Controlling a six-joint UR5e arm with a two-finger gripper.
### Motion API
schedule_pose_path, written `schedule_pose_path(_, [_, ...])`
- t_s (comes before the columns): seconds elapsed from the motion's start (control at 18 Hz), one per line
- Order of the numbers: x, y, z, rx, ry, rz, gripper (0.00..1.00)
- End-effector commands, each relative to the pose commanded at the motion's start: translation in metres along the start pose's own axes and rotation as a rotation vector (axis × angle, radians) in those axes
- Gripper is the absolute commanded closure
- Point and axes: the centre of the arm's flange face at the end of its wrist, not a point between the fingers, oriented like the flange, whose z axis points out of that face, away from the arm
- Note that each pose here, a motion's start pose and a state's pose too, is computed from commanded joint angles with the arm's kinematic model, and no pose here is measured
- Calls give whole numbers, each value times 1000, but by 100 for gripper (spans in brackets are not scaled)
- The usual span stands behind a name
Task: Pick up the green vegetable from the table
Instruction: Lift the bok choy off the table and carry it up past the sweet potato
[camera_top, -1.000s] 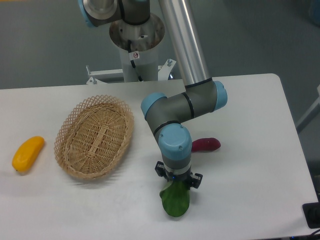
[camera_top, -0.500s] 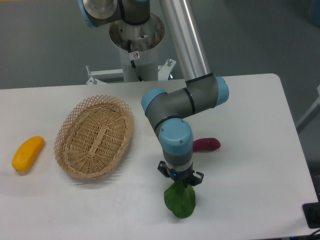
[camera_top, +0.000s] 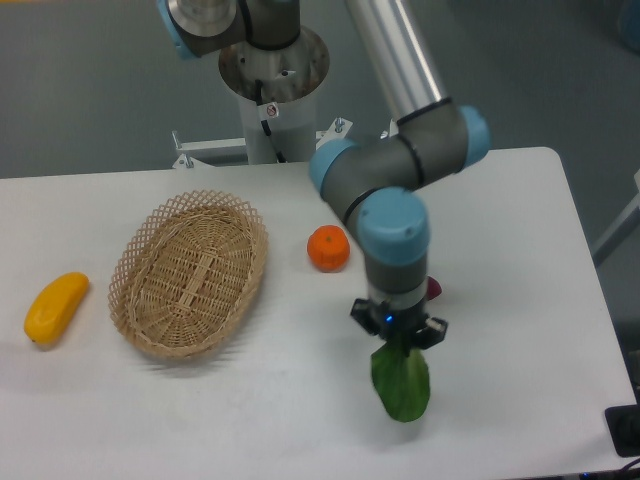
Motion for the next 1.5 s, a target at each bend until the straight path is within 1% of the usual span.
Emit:
schedule_pose_path(0.06, [-9,10,-4,-10,8,17,73])
schedule_pose_path(0.28, [-49,41,-19,-18,-1,26,72])
schedule_pose_path(0.33, [-56,47,-20,-26,14,44,72])
schedule_pose_path(0.5, [-71,67,-22,-57,64,94,72])
schedule_pose_path(0.61, [-80,78,-22,-63,72,132,72])
schedule_pose_path(0.83, [-95,96,-21,-55,78,160,73])
schedule_pose_path(1.0, [-98,98,-21,-44,81,208,74])
schedule_pose_path(1.28, [-98,98,-20,-42,83,210,74])
schedule_pose_path(1.5, [-101,101,-18,-25,89,188,74])
